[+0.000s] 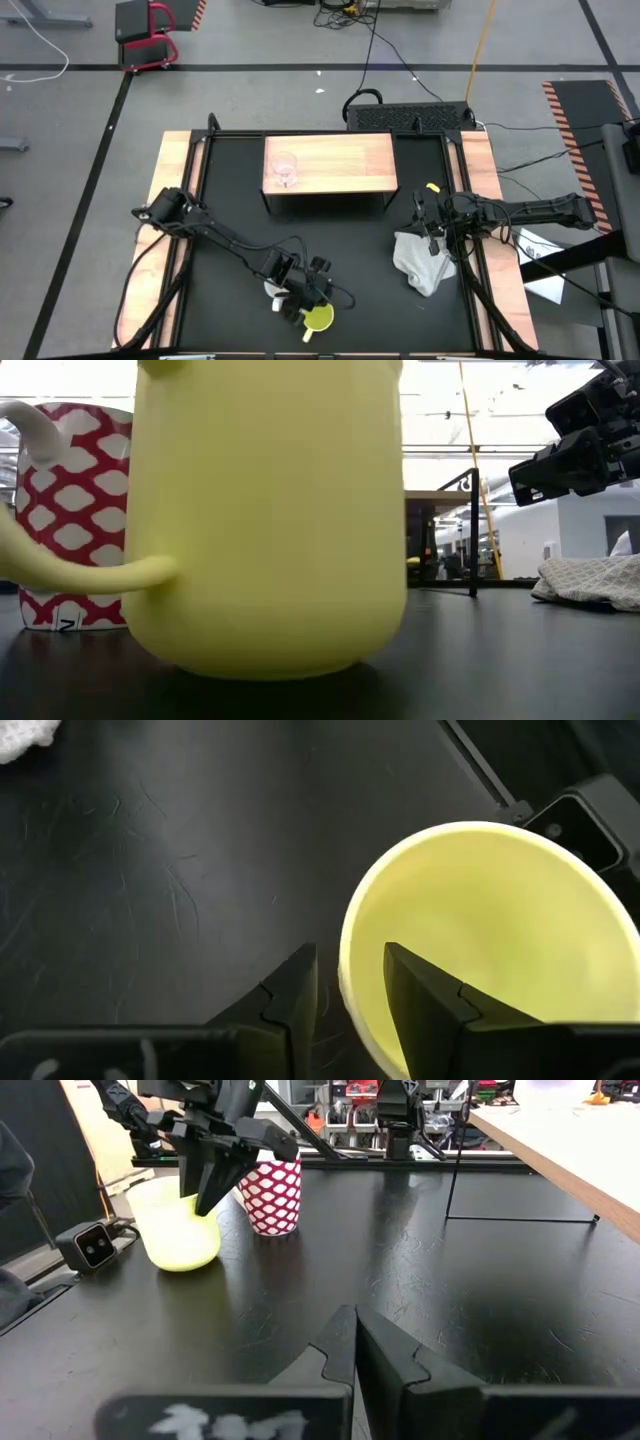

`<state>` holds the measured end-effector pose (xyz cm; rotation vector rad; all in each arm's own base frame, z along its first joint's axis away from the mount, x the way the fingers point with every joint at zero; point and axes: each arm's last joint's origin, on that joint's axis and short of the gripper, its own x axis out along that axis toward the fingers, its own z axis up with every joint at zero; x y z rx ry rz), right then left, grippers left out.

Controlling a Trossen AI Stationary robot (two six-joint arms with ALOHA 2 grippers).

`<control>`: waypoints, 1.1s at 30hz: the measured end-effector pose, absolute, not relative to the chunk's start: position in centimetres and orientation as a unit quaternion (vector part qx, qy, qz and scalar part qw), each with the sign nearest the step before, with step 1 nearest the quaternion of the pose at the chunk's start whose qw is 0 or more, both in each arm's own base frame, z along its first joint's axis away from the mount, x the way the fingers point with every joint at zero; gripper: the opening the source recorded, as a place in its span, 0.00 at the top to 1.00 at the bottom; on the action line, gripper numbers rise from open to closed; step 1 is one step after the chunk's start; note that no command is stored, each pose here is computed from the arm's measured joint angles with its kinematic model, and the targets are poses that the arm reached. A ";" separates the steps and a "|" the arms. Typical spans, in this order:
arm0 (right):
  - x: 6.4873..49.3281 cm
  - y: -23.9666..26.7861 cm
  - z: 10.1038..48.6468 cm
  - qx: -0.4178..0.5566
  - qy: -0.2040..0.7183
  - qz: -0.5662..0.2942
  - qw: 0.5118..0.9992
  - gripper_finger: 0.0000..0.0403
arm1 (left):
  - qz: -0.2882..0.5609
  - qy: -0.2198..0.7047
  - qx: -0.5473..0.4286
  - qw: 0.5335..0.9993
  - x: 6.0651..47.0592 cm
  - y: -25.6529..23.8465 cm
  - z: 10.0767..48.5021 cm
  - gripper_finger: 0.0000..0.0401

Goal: Stack small to large cups/mugs on shelf
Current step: Put the yellow mug on the shelf

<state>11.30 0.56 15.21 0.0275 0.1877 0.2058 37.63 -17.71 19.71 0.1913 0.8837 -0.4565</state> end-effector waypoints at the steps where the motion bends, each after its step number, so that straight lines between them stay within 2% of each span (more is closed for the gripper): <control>1: 11.3 0.6 15.2 0.014 0.094 0.102 0.990 1.00 | -0.220 0.423 0.094 0.874 37.6 -17.7 19.7 0.70; 4: 11.3 0.6 15.2 0.014 0.094 0.102 0.990 1.00 | -0.224 0.420 0.104 0.873 37.6 -17.7 19.7 0.74; 10: 11.3 0.6 15.2 0.014 0.094 0.103 0.990 1.00 | -0.226 0.420 0.105 0.873 37.6 -17.7 19.7 0.96; 27: 11.3 0.6 15.2 0.014 0.094 0.102 0.990 1.00 | -0.245 0.398 0.109 0.877 37.9 -17.8 20.3 0.98; 33: 11.3 0.6 15.2 0.014 0.094 0.102 0.990 1.00 | -0.253 0.369 0.122 0.886 37.5 -17.6 22.3 0.99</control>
